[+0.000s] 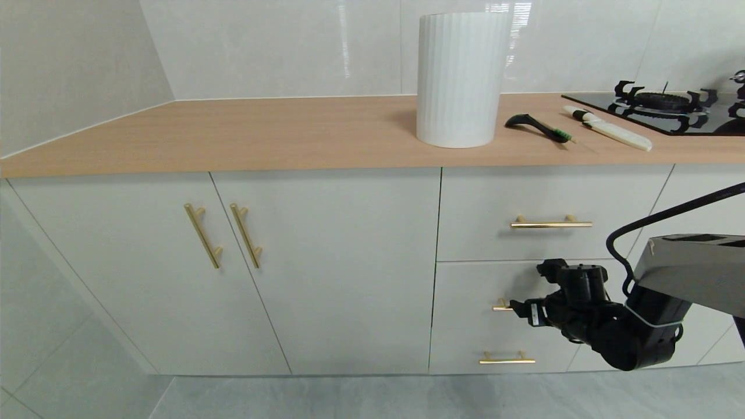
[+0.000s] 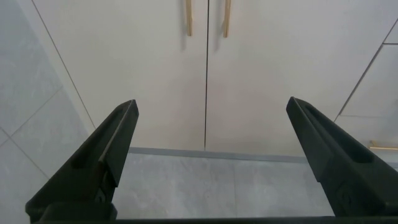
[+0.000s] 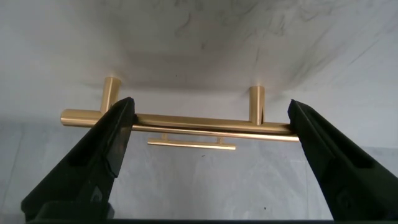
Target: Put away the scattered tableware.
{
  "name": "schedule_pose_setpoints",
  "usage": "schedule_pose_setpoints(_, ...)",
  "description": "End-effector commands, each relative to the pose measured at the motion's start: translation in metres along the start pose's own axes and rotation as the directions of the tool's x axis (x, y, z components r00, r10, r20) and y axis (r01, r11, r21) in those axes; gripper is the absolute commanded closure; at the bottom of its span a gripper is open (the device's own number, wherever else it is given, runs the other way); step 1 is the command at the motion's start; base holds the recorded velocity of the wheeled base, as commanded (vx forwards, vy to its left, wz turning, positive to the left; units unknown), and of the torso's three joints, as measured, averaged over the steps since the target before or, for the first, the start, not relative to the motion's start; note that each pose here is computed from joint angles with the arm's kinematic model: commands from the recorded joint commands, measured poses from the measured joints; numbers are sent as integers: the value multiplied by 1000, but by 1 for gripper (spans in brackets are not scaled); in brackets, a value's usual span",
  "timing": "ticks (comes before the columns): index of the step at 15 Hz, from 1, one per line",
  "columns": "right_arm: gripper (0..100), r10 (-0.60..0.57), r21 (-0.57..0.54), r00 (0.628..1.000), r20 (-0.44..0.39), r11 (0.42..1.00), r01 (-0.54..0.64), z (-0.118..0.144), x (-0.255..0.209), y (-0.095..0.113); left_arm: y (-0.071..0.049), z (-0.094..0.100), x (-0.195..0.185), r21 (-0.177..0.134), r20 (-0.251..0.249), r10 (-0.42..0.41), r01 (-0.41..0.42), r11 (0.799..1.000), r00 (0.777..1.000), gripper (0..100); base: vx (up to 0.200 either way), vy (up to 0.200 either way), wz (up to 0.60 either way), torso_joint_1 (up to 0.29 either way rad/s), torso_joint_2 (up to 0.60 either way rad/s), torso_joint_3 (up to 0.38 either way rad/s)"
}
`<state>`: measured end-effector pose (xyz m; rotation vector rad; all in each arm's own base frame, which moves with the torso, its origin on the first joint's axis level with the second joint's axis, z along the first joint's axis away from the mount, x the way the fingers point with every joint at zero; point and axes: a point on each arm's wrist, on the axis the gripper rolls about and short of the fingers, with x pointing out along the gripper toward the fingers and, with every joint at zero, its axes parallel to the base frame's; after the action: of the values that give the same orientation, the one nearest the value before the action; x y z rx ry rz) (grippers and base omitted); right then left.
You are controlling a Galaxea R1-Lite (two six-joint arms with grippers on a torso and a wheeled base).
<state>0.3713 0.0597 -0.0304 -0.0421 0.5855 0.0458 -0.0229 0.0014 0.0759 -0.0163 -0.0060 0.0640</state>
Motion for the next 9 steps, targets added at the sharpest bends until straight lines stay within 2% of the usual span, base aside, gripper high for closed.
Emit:
schedule_pose_setpoints(1,0,0,-6,1000,-17,1000,0,-3,-1,0,0,0,0,-1,-1,0,0,1000,1000,0,0,0,0,0,0,0)
schedule_pose_setpoints(5,0,-10,-6,999,-45,1000,9,-10,-3,-5,0,0,0,-1,-1,0,0,1000,1000,0,0,0,0,0,0,0)
schedule_pose_setpoints(9,0,-11,-8,997,-77,1000,10,-15,-25,-7,0,0,0,-1,-1,0,0,1000,1000,0,0,0,0,0,0,0)
